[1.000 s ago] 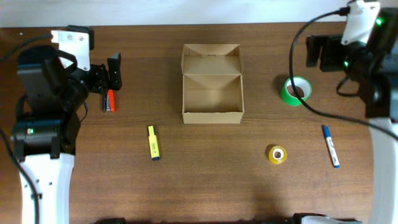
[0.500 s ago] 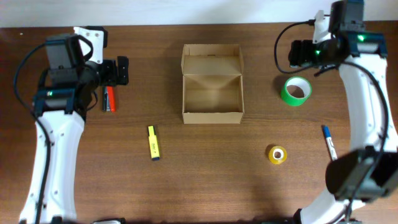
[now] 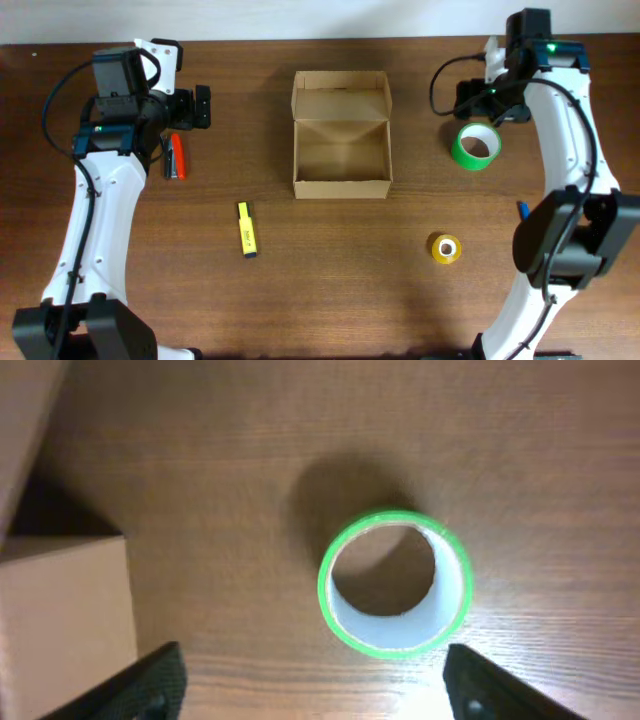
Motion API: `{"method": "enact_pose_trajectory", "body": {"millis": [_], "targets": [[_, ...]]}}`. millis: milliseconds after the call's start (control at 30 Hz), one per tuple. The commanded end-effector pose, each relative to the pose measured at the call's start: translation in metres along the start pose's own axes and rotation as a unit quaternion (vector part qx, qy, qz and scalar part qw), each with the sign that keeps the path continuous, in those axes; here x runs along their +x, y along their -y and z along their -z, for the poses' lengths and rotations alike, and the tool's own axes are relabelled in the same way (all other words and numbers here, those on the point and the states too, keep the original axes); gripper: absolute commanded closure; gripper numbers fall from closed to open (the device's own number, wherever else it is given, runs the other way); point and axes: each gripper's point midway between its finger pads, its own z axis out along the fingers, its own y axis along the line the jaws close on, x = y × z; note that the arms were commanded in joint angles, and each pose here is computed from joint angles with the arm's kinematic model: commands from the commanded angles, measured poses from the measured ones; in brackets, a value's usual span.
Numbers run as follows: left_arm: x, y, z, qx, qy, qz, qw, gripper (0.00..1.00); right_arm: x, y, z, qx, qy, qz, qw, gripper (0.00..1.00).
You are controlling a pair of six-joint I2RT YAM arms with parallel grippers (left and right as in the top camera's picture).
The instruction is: Pack container
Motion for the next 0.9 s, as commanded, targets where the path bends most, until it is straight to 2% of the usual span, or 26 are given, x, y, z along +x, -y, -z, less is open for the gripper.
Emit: {"method": "enact_pose_trajectory", "body": {"millis": [0, 100, 300, 533, 867], "targets": [[-0.005, -0.003, -0.004, -0.005, 0.004, -0.015, 1.000, 0.00, 0.003, -0.005, -0.015, -0.010, -0.023, 0.003, 1.000, 0.24], [-0.005, -0.003, -0.006, -0.005, 0.005, -0.016, 1.000, 0.00, 0.008, -0.010, -0.034, -0.014, -0.043, 0.006, 0.999, 0.29], [-0.003, -0.003, -0.009, -0.004, 0.002, -0.016, 1.000, 0.01, 0.009, -0.018, -0.058, -0.015, -0.057, 0.015, 0.998, 0.32], [-0.002, -0.003, -0.009, -0.004, -0.002, -0.016, 1.000, 0.01, 0.021, -0.014, -0.082, -0.002, -0.077, 0.003, 0.997, 0.34], [0.001, -0.002, -0.009, -0.003, -0.007, -0.015, 1.000, 0.00, 0.027, -0.007, -0.091, 0.013, -0.081, 0.004, 0.997, 0.35]]}}
